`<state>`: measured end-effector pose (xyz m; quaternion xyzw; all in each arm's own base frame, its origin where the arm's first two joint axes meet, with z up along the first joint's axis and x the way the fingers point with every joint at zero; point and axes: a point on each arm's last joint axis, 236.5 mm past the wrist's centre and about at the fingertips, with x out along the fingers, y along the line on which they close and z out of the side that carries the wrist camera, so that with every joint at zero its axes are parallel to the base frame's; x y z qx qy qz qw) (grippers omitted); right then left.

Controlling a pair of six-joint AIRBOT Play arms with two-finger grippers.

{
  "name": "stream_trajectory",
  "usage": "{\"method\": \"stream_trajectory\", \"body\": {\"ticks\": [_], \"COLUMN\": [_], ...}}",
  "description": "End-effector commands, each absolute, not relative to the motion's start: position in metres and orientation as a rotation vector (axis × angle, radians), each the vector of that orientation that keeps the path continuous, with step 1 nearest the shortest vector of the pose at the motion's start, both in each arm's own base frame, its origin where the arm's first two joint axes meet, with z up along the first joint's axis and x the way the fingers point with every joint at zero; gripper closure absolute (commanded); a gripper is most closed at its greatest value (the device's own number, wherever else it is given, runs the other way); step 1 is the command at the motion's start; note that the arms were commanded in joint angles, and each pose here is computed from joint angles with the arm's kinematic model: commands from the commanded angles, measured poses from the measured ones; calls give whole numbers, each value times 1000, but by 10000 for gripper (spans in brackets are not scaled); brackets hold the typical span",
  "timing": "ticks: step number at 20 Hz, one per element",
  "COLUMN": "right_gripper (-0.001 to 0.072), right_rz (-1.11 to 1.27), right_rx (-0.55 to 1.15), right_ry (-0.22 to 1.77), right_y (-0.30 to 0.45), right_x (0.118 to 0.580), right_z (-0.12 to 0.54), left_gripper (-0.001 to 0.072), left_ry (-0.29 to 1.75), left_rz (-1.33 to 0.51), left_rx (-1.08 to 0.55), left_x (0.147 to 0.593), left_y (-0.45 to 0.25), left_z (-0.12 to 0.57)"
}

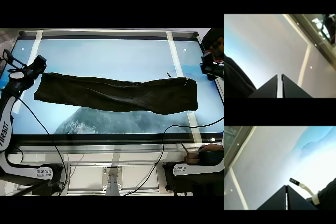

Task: Fold the clothes and pants, and hang the long-sleeved shirts on hangers.

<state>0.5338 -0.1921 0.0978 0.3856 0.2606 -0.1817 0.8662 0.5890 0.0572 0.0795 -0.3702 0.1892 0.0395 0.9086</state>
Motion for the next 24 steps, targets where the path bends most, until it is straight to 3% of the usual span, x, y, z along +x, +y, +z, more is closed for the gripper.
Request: {"method": "stream_trajectory", "body": {"ticks": [1,4,6,12,13,15,16,18,19,20,21,24], "right_gripper": [691,692,692,682,618,246,162,151,22,12,15,18], "right_rz": [-350,-191,-67,392,276,19,-60,-80,-93,-101,-93,-10], "right_rx": [682,630,694,1149,1148,1125,1124,1085,1062,1044,1031,1027], "right_ry": [656,697,728,899,909,941,936,976,1008,1039,1067,1128], "right_y": [-213,-219,-221,-209,-230,-272,-284,-285,-284,-283,-279,-262], "right_x": [508,486,465,384,387,389,391,387,383,379,377,380], "right_z": [117,129,125,78,51,6,-3,-12,-18,-23,-26,-37], "left_gripper": [696,698,698,698,696,688,688,644,470,283,243,237], "left_ry": [468,475,505,652,661,657,651,640,637,641,646,659], "left_rz": [-125,-281,-392,-710,-736,-781,-807,-856,-877,-894,-913,-953], "left_rx": [-687,-548,-529,-503,-497,-514,-531,-550,-544,-542,-539,-526], "left_x": [571,553,534,473,468,463,460,455,452,448,444,435], "left_y": [8,-24,-50,-126,-135,-155,-166,-185,-194,-203,-212,-232], "left_z": [100,125,138,149,150,157,161,169,171,172,172,172]}}
